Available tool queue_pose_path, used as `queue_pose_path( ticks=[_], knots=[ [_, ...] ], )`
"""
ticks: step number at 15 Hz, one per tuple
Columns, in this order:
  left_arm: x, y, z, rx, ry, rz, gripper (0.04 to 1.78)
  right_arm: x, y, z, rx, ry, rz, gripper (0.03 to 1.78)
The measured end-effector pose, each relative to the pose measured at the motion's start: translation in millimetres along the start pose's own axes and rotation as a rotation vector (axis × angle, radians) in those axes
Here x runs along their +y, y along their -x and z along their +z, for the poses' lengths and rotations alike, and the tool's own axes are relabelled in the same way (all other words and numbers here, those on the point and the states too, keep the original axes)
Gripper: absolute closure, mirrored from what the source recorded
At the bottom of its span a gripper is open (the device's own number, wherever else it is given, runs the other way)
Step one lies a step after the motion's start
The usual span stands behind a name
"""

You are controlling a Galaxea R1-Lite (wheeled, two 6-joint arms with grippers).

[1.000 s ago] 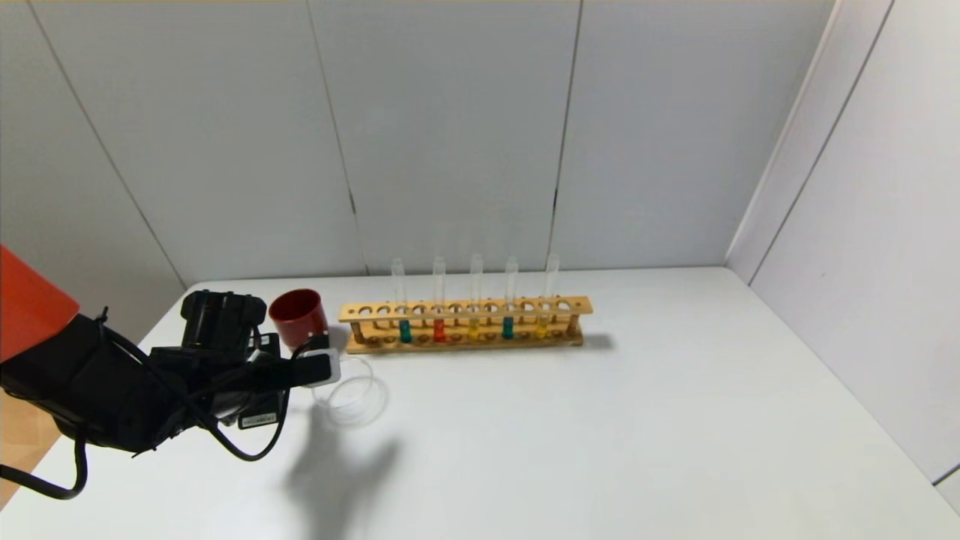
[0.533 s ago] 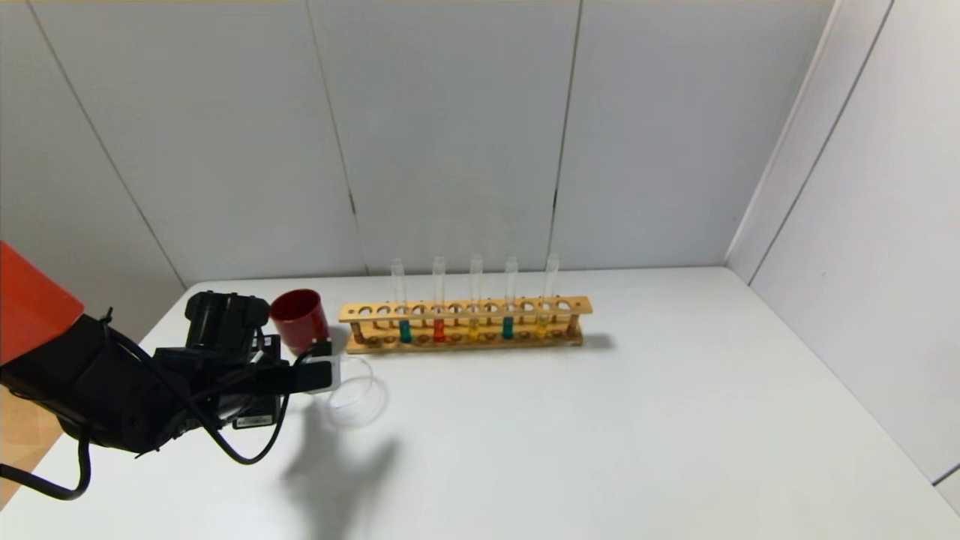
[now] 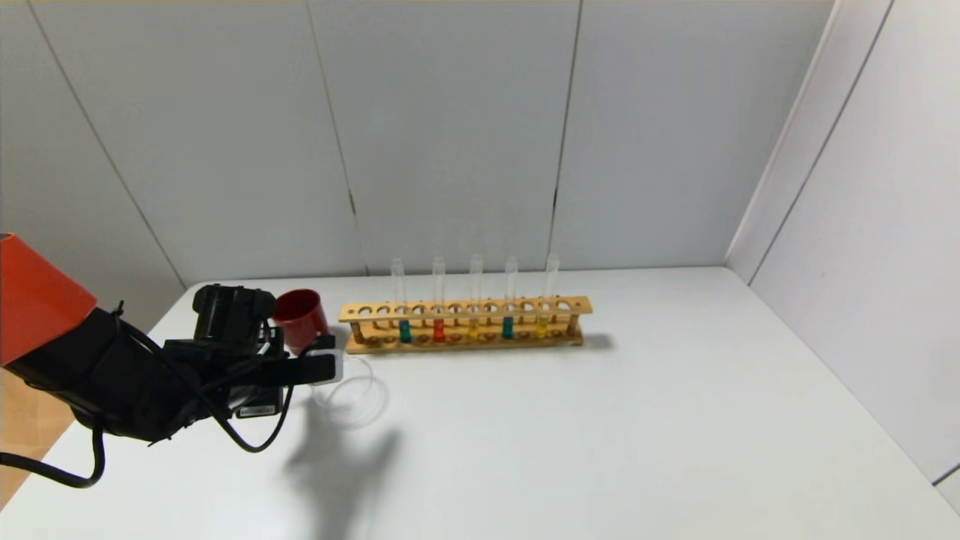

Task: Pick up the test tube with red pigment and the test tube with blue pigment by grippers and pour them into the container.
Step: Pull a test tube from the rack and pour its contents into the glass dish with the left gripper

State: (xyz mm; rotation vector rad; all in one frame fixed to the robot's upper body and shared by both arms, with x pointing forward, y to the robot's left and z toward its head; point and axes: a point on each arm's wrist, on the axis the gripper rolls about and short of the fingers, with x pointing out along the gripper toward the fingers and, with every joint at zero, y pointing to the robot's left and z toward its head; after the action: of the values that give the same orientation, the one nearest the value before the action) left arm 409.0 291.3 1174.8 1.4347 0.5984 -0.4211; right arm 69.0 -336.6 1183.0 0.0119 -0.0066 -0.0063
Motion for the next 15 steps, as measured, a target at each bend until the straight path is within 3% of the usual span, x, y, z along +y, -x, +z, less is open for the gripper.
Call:
queue_pose_path(
  ticks=[15],
  knots=[
    [-2,1,13,0.038,-0.096,0.013,1.51,0.0,0,0,0.000,0.000,0.000,0.06]
  ],
)
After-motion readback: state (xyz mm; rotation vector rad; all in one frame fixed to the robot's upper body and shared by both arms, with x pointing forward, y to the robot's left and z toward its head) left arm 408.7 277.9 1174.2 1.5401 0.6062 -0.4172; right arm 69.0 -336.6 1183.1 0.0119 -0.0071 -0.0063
